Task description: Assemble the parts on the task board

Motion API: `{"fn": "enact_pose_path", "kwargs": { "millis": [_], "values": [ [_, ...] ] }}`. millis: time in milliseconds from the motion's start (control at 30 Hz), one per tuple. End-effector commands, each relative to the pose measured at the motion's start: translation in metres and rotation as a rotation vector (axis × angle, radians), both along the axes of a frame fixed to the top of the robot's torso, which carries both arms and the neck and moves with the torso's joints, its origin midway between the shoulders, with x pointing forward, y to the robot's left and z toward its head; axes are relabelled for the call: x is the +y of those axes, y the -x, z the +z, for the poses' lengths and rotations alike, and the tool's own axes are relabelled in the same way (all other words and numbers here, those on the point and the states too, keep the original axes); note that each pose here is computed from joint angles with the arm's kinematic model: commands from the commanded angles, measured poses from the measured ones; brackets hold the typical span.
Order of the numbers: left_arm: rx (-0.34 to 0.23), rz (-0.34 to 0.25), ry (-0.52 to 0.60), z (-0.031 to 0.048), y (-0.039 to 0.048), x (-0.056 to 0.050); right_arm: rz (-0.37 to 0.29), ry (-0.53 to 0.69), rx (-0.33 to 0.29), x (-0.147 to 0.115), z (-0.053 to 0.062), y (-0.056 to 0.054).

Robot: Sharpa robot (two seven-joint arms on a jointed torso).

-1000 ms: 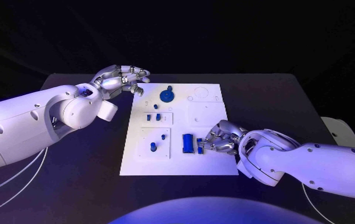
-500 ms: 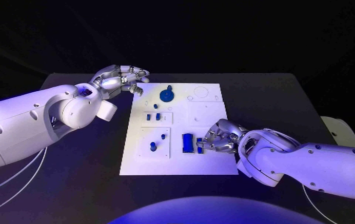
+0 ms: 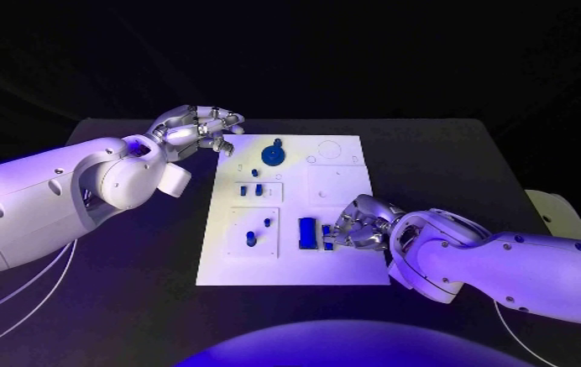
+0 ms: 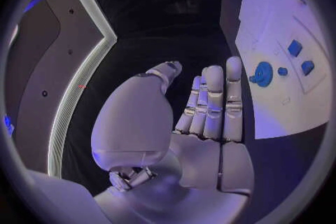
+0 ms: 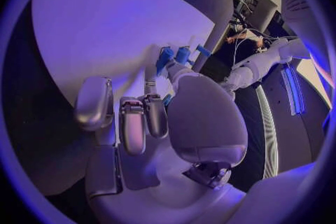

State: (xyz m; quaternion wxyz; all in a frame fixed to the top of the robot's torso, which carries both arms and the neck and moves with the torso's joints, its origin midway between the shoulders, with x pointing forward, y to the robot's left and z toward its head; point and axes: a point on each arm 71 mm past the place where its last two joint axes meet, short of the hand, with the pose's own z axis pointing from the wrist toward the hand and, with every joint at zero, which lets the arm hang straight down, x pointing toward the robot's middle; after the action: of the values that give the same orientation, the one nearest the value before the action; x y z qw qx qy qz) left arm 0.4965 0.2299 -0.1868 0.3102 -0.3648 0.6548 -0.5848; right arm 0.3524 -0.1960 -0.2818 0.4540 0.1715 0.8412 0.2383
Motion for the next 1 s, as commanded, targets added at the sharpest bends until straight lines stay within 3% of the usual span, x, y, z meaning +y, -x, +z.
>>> {"fn": "enact_pose_path", "kwargs": {
  "millis": [33,733,1000],
  "values": [
    [-0.001,-0.018,0.006,0.0007,0.0007,-0.002,0.029,0.036,0.012,0.0,-0.003,0.0],
    [0.001,-0.014,0.003,0.0004,0.0003,0.0,0.033,0.018,-0.01,0.002,-0.001,-0.001],
    [0.001,-0.011,-0.001,-0.0001,-0.0005,0.001,0.067,0.009,-0.072,0.005,0.007,0.004]
  ]
}}
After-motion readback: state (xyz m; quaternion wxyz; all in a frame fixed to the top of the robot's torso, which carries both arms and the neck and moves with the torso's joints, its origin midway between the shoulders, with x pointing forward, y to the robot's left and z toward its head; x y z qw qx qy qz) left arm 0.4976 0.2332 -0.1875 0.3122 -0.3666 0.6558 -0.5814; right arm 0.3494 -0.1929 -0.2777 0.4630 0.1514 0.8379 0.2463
